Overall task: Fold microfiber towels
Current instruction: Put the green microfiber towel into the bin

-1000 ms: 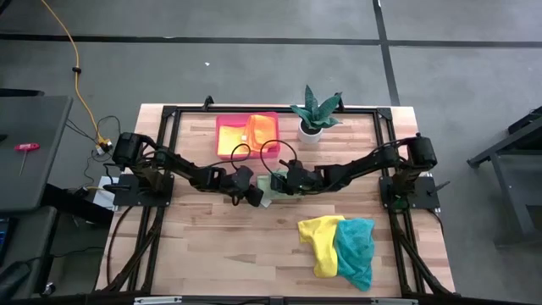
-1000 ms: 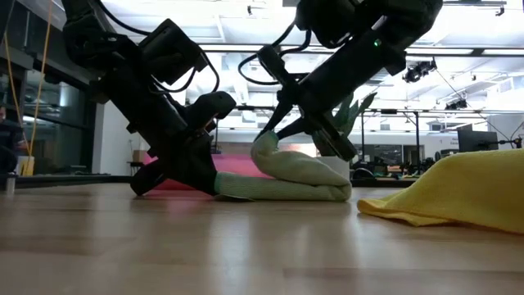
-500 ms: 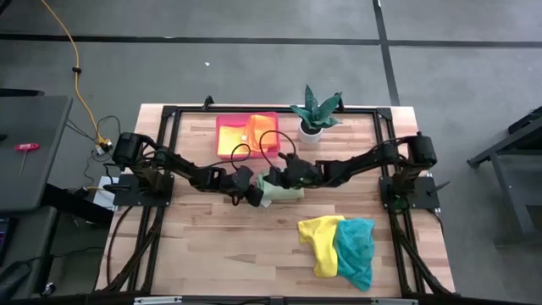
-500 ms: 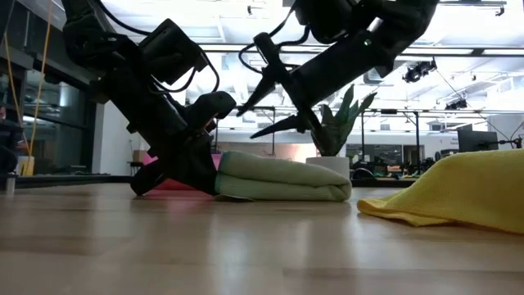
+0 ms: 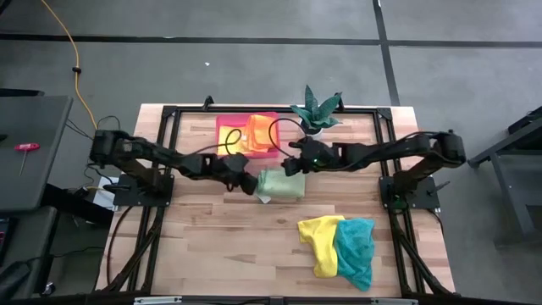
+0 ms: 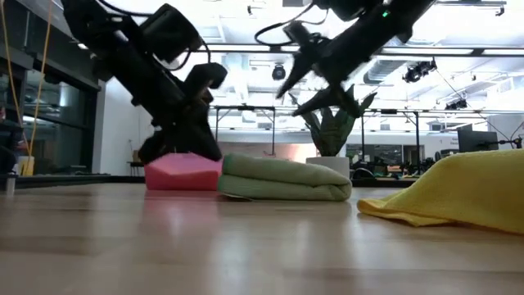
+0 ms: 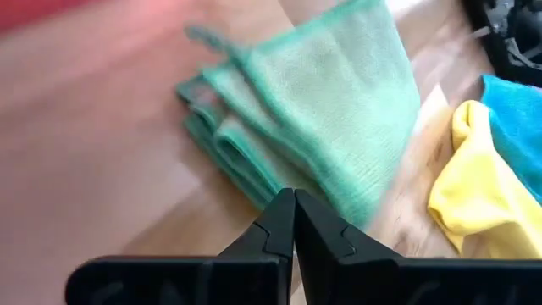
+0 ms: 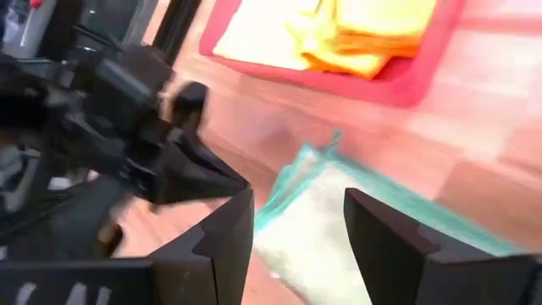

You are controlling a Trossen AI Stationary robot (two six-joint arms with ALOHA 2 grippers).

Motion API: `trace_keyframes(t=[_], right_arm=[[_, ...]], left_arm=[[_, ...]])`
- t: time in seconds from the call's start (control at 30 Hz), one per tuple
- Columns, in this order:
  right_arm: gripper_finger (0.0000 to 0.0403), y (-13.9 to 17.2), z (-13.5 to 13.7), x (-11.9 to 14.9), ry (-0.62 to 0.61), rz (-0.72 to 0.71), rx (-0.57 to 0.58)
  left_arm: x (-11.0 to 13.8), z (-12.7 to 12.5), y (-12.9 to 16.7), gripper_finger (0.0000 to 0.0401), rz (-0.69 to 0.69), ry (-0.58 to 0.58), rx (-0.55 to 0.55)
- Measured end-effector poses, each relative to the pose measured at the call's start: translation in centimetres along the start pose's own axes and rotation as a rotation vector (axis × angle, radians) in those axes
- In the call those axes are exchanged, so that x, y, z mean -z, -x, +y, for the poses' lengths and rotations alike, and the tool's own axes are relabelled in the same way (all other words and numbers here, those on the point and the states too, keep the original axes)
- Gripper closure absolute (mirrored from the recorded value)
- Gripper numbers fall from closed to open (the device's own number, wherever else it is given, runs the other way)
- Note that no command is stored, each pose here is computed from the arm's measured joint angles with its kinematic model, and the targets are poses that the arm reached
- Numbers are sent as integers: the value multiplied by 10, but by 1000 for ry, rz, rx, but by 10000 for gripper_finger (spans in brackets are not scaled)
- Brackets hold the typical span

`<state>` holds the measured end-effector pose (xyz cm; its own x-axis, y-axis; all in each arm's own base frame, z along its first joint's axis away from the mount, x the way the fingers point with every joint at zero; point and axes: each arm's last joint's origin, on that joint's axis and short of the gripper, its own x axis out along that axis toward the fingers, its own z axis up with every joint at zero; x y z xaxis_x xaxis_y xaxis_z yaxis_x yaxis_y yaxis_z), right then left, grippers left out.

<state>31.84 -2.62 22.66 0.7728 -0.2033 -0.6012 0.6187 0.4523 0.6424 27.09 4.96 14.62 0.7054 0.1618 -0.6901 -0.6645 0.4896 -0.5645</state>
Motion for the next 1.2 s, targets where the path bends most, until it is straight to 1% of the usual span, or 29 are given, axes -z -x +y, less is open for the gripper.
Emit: trace_keyframes(t=[0.1,0.2,0.37,0.47,0.53,0.63,0.73,0.8,0.87,0.97,1.0,1.1,1.2], right_arm=[[226,12,-2,-2,37,3,35],[226,20,-5,-1,58,38,70],[226,25,-13,9,102,136,157],[226,27,-15,16,123,174,194],[226,28,-16,19,145,193,212],[226,34,-15,20,166,194,213],[226,42,-14,18,185,177,215],[226,50,-12,14,203,149,201],[226,60,-12,10,210,121,203],[226,74,-12,6,206,73,200],[226,79,-12,5,207,62,203],[226,88,-12,3,199,26,203],[226,92,-12,3,192,7,212]], left_arm=[[-8,4,15,401,-18,-14,-41],[-15,5,27,401,-46,-18,-40],[-26,-6,40,393,-140,-48,69],[-26,-17,41,369,-178,-83,149],[-22,-23,39,346,-180,-107,181],[-17,-36,32,307,-147,-165,169],[-18,-58,23,272,-146,-269,163],[-20,-72,12,258,-148,-341,119],[-22,-80,-2,251,-144,-417,56],[-27,-87,-22,253,-136,-493,-24],[-29,-89,-29,256,-130,-513,-35],[-29,-85,-45,272,-81,-573,-91],[-24,-76,-52,297,-15,-593,-163]])
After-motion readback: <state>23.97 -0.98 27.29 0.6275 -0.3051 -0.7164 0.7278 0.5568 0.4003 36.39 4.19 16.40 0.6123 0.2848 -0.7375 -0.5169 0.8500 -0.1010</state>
